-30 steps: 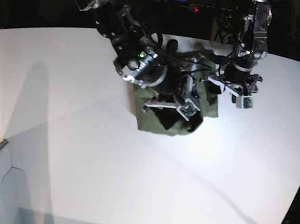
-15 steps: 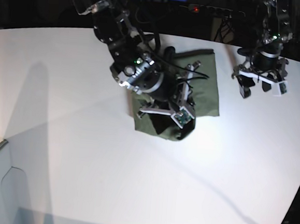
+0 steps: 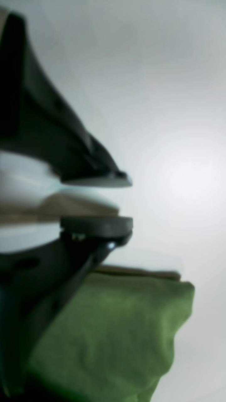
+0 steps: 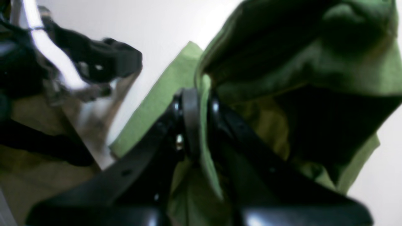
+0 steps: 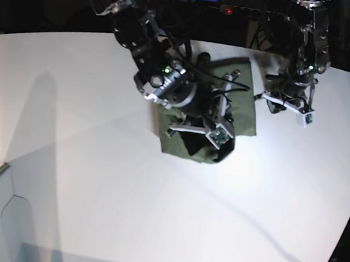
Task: Layout the t-shirt on the table in an organized manner, then fold the t-shirt properly
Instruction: 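Press and release the folded bundle with the right gripper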
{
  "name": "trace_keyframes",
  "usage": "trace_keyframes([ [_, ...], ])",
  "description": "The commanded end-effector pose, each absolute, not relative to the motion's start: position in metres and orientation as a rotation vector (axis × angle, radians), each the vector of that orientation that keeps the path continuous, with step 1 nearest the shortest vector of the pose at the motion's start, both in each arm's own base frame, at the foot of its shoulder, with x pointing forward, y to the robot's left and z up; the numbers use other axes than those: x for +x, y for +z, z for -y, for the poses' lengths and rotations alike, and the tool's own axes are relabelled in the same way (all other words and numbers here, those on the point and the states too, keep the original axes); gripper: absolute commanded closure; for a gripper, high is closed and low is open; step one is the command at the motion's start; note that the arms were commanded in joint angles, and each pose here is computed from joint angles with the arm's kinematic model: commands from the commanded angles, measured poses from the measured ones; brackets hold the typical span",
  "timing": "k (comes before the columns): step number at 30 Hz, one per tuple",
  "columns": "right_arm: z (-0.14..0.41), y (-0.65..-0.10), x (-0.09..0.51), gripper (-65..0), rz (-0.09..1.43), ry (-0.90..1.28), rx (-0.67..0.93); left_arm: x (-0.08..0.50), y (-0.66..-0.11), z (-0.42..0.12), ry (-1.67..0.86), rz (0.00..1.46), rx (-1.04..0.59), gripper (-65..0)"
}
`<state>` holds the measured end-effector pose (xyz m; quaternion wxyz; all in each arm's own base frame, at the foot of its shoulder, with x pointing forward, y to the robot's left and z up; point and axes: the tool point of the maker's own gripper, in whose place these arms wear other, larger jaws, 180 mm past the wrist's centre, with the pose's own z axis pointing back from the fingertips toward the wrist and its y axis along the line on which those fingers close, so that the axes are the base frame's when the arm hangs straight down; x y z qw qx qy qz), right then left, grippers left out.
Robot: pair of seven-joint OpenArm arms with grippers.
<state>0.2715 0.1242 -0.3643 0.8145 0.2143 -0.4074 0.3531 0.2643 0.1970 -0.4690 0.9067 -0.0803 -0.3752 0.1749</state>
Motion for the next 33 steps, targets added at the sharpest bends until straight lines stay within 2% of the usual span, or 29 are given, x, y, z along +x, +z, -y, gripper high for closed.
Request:
trace_keyframes([
  [1, -0.14, -0.338, 0.279, 0.0, 0.945, 0.734, 0.513, 0.271, -0.462, -0.192, 0.342, 0.798, -0.182, -6.4],
  [5, -0.161, -0.335, 0.267, 0.0, 0.941, 0.795, 0.544, 0.282, -0.458, -0.183, 0.316, 0.809, -0.199, -1.6],
  [15, -0.155, -0.362, 0.267, 0.0, 0.872, 0.833, 0.506, 0.28, -0.458, -0.184, 0.316, 0.808, -0.196, -1.4],
  [20, -0.155, -0.363, 0.266, -11.6, 0.867, 0.841, 0.503, 0.273, -0.455, -0.203, 0.29, 0.807, -0.159, -1.4],
  [23, -0.156, -0.362, 0.265, -16.3, 0.873, 0.839, 0.508, 0.269, -0.448, -0.213, 0.268, 0.821, -0.134, -1.5],
  [30, -0.175, -0.356, 0.25, -17.5, 0.879, 0.897, 0.542, 0.259, -0.422, -0.259, 0.336, 0.889, -0.046, -1.9],
  [33, -0.172, -0.344, 0.255, -17.5, 0.917, 0.888, 0.544, 0.258, -0.414, -0.279, 0.377, 0.915, -0.01, -8.4],
])
